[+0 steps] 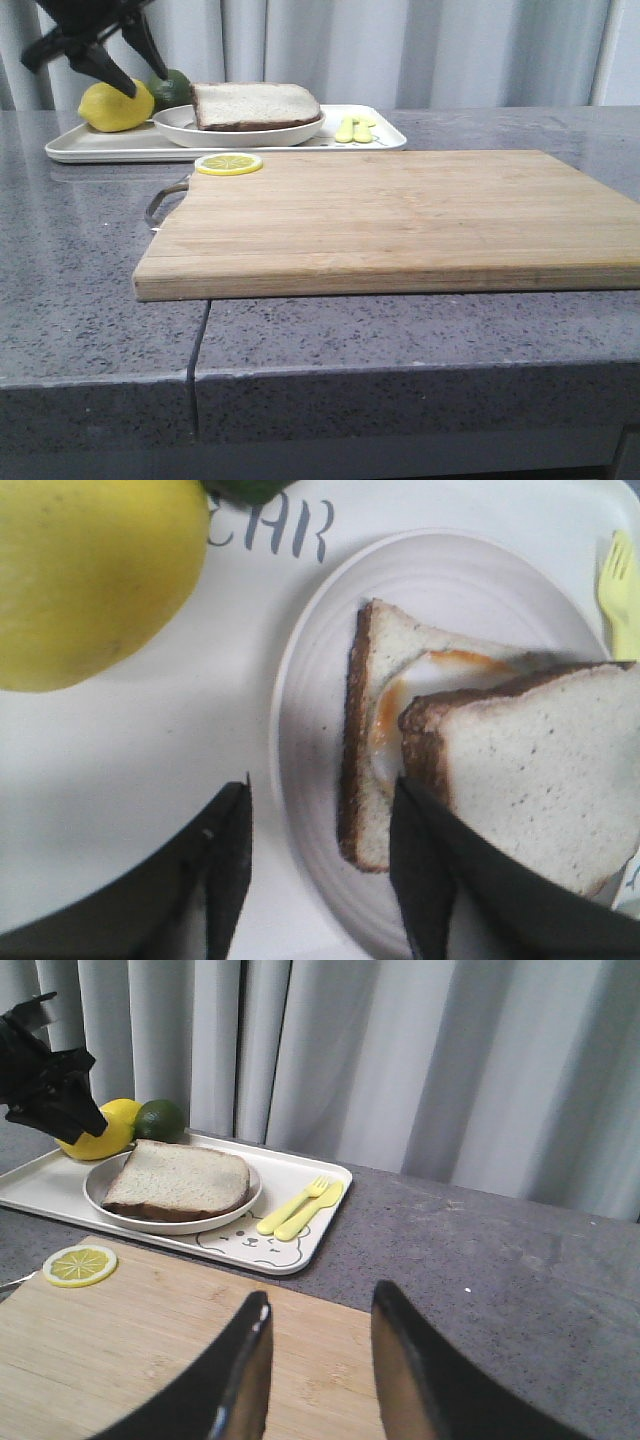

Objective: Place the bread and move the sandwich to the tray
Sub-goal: 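Open the left gripper and withdraw it from the plate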

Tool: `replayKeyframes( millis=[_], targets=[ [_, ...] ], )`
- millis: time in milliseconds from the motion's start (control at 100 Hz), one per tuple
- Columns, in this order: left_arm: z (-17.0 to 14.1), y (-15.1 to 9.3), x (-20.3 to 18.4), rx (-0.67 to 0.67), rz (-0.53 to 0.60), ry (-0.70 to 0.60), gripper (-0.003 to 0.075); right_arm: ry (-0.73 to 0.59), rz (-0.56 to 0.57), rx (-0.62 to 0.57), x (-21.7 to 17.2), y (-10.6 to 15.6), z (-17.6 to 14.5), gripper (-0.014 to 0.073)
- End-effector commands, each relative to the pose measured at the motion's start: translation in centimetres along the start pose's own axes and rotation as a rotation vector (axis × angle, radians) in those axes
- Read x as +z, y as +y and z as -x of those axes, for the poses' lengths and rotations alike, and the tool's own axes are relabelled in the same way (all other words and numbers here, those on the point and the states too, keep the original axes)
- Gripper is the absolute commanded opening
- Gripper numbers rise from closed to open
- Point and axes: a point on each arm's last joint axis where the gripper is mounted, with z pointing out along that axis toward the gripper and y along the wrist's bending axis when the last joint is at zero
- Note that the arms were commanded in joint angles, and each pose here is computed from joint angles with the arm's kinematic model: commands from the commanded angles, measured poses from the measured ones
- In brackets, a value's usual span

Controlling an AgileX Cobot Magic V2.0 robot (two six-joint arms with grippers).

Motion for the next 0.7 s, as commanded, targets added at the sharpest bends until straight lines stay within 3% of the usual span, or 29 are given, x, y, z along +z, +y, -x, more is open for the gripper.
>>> replayKeyframes(
  millis=[0, 120, 320, 690],
  targets=[
    [1.1, -2.0, -5.8, 0.063, 0.01, -0.082, 0.0306, -0.101, -0.025, -0.005, -0.2, -0.3, 1.5, 0.0267],
    [1.7, -2.8, -8.8, 0.097, 0.012, -0.115, 0.0306, -0.103, -0.026, -0.005, -0.2, -0.3, 1.5, 0.0267],
    [2.4, -5.5, -16.6, 0.178, 0.0, -0.341, 0.0306, -0.103, -0.026, -0.005, -0.2, -0.3, 1.5, 0.0267],
    [-0.7, -8.7, -28.6, 0.315, 0.03, -0.588, 0.0306, -0.103, -0.026, -0.005, -0.2, -0.3, 1.5, 0.0267]
  ],
)
